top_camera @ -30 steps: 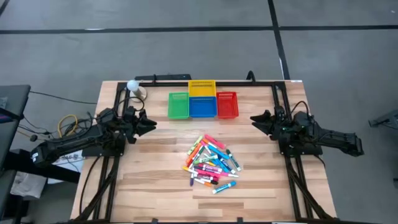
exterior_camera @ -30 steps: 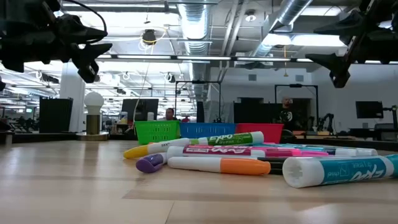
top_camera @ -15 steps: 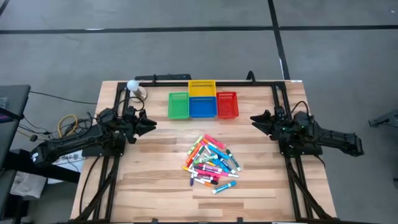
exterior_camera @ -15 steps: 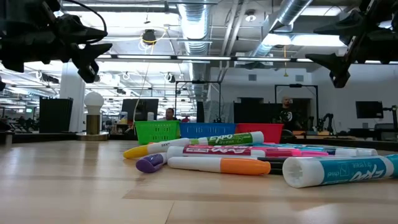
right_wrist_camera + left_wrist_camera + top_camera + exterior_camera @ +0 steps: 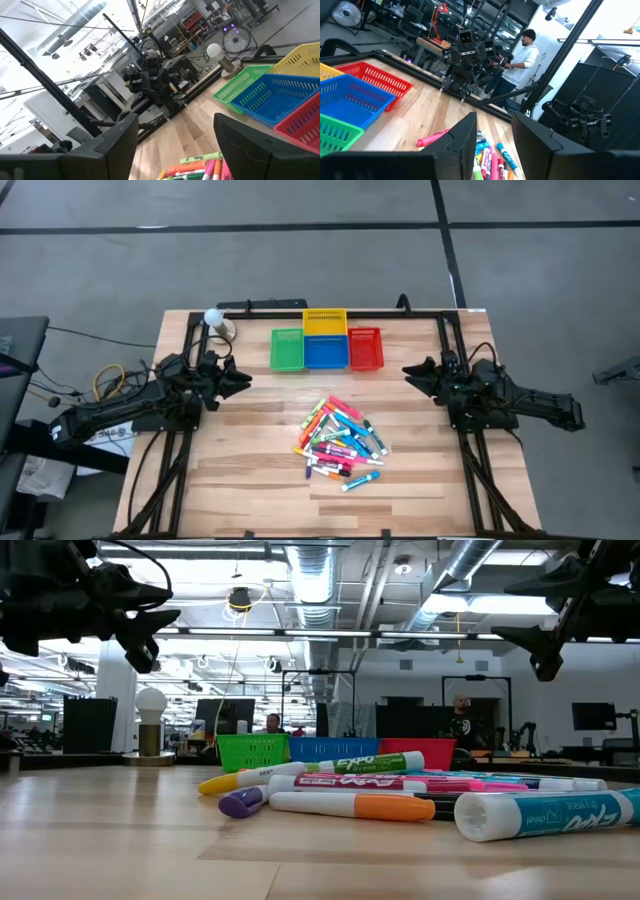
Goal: Pick & Place Markers
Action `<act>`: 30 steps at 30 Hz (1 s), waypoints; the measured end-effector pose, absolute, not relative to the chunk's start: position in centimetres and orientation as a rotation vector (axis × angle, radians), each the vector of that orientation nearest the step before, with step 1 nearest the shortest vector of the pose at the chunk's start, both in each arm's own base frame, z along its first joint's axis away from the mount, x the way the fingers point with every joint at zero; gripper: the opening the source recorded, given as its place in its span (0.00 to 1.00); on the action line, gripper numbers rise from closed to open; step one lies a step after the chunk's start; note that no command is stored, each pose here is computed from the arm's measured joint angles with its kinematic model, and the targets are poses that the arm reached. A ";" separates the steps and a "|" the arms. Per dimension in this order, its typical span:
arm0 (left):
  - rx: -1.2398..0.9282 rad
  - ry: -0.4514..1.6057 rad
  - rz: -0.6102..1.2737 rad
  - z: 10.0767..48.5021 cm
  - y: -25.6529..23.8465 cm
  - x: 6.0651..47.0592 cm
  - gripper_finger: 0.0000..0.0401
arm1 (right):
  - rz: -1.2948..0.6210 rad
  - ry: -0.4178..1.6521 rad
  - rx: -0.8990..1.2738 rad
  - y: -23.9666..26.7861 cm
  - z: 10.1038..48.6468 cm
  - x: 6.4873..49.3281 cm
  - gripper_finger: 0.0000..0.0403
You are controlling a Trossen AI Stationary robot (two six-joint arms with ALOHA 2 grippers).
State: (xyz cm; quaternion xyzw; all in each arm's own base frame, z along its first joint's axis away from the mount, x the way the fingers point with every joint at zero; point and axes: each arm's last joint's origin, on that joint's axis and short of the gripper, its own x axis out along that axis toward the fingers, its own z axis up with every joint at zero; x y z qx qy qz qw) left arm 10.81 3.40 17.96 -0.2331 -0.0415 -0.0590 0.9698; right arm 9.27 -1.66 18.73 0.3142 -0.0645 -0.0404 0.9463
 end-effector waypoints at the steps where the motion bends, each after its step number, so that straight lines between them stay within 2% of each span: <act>1: -0.471 -0.084 -0.119 18.0 3.4 10.8 0.30 | -0.082 -0.131 0.640 -1.7 18.7 9.3 0.62; 19: -0.469 -0.087 -0.120 18.0 3.4 10.8 0.30 | -0.082 -0.132 0.640 -1.7 18.7 9.3 0.62; 23: -0.387 -0.155 -0.119 18.6 3.4 10.7 0.30 | -0.085 -0.132 0.637 -1.7 18.7 9.3 0.62; 26: -0.305 -0.188 -0.080 18.9 3.5 10.7 0.30 | -0.119 -0.142 0.612 -1.8 18.7 9.3 0.62; 30: -0.353 -0.169 -0.081 18.7 3.5 10.8 0.30 | -0.200 -0.138 0.611 -2.0 18.5 9.2 0.62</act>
